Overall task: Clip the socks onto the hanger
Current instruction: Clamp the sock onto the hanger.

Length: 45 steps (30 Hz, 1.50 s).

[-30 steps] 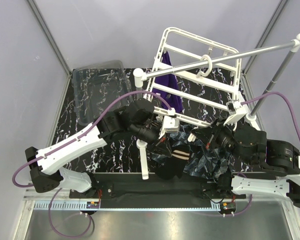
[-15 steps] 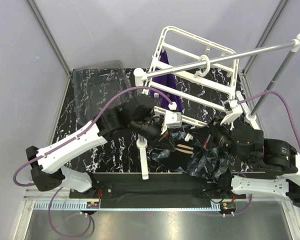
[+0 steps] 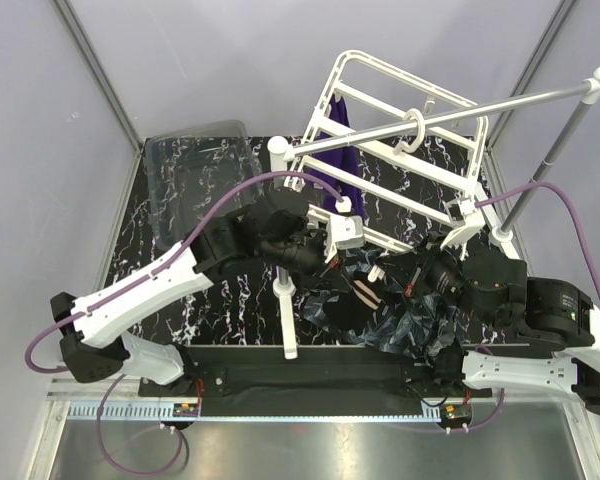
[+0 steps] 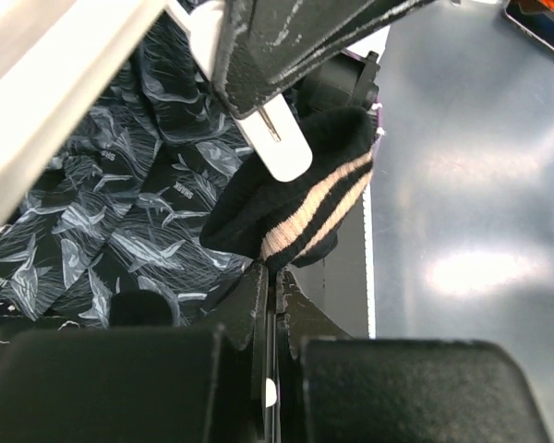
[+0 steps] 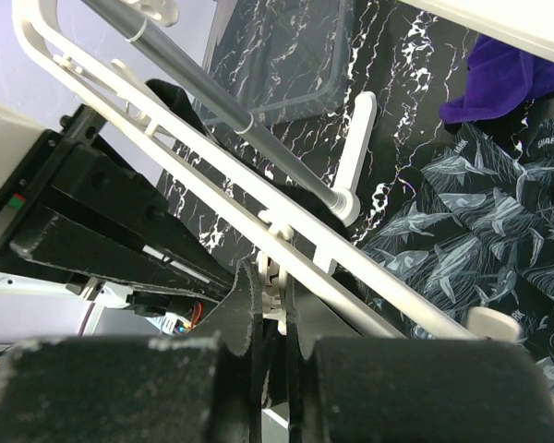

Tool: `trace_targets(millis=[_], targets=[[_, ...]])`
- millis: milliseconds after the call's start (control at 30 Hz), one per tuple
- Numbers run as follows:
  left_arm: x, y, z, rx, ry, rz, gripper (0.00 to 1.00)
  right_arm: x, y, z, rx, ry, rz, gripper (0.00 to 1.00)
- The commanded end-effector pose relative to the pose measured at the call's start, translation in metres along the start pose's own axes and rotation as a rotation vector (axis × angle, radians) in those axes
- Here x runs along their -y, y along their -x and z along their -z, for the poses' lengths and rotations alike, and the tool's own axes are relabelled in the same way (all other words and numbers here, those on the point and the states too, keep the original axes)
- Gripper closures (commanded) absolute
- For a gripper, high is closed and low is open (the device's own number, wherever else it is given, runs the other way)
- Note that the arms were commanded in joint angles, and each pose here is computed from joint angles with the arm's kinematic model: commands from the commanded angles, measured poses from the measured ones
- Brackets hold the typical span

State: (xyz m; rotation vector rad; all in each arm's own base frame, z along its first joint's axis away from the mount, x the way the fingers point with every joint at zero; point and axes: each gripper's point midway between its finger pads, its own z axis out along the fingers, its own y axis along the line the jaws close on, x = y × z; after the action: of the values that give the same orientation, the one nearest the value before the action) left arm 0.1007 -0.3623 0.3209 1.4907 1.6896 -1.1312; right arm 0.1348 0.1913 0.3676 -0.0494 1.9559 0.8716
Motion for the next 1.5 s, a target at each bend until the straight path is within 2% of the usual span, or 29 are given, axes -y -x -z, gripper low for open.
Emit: trace_targets(millis=[0,467,733,933,1033,1200,1467], targets=[[0.002,0.048,0.023,0.168,0.056,-0.073,1.00,-0.006,-0.003,-0.002,-0.014,0.027,-0.013,1.00],[0.013,0.063,0.043,0.268,0.066,-0.088,1.00,-0.011,-0.003,-0.005,-0.019,0.036,-0.011,1.00],[0.013,0.048,0.026,0.215,0.014,-0.055,1.00,-0.020,0.002,-0.004,-0.006,0.070,-0.031,1.00],[0.002,0.035,0.039,0.223,0.126,-0.046,1.00,-0.011,0.004,0.000,0.006,0.043,-0.031,1.00],[0.005,0.038,0.053,0.292,0.156,-0.039,1.00,-0.011,0.008,0.003,0.017,0.049,-0.037,1.00],[-0.004,0.027,0.055,0.314,0.232,-0.040,1.00,-0.015,0.010,0.002,0.019,0.054,-0.042,1.00],[-0.003,0.024,0.045,0.306,0.217,-0.072,1.00,-0.017,0.013,0.002,0.029,0.056,-0.052,1.00]])
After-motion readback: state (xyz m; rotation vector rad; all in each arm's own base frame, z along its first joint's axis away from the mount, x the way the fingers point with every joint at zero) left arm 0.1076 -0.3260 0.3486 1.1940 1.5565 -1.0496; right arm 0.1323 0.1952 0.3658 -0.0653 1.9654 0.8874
